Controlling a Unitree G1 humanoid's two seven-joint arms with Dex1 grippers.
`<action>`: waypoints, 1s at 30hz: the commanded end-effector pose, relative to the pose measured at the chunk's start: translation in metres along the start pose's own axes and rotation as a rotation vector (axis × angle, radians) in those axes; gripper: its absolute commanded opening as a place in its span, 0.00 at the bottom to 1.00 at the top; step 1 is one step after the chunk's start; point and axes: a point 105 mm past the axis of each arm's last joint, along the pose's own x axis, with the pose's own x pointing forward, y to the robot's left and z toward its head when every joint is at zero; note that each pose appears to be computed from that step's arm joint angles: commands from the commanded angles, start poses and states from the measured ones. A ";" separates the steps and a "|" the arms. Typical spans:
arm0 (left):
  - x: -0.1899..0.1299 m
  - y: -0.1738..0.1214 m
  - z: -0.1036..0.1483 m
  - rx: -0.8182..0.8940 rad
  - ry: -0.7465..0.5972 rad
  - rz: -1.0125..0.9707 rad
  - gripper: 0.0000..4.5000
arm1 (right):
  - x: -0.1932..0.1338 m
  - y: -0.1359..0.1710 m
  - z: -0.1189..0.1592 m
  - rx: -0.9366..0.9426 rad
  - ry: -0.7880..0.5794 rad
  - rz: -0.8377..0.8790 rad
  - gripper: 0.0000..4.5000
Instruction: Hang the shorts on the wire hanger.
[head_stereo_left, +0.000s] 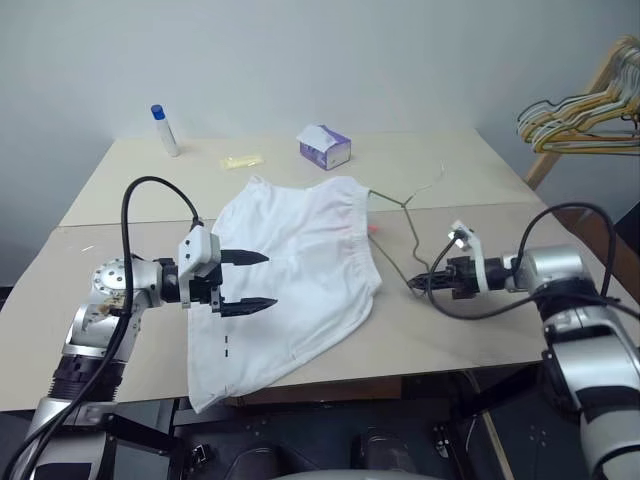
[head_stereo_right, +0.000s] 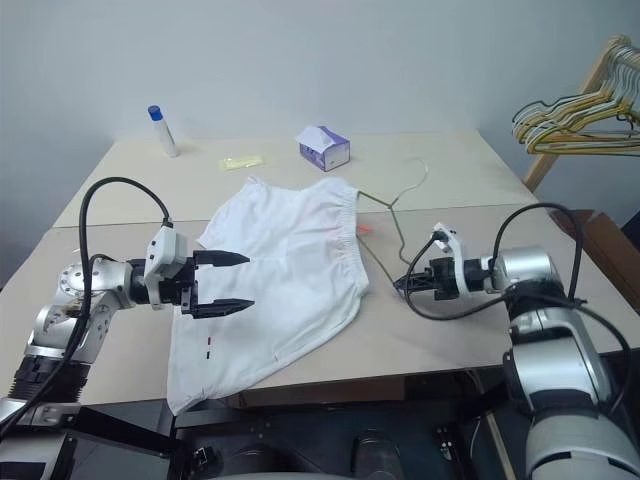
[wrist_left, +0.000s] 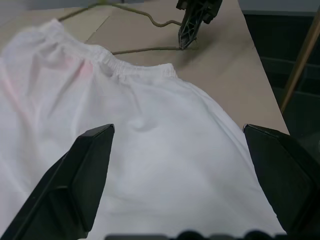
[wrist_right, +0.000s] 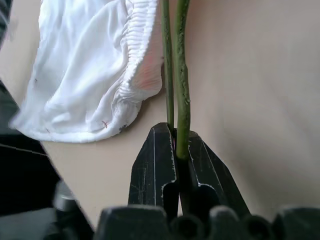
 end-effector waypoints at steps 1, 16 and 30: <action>-0.011 0.016 0.030 0.090 -0.069 0.043 0.99 | 0.000 0.021 0.030 -0.289 -0.083 -0.035 0.00; -0.053 0.079 0.122 0.301 -0.172 0.104 0.99 | 0.021 0.061 0.049 -0.849 -0.120 -0.125 0.00; -0.020 0.097 0.091 0.239 0.123 -0.074 0.99 | 0.039 0.073 0.051 -0.961 0.013 -0.143 0.00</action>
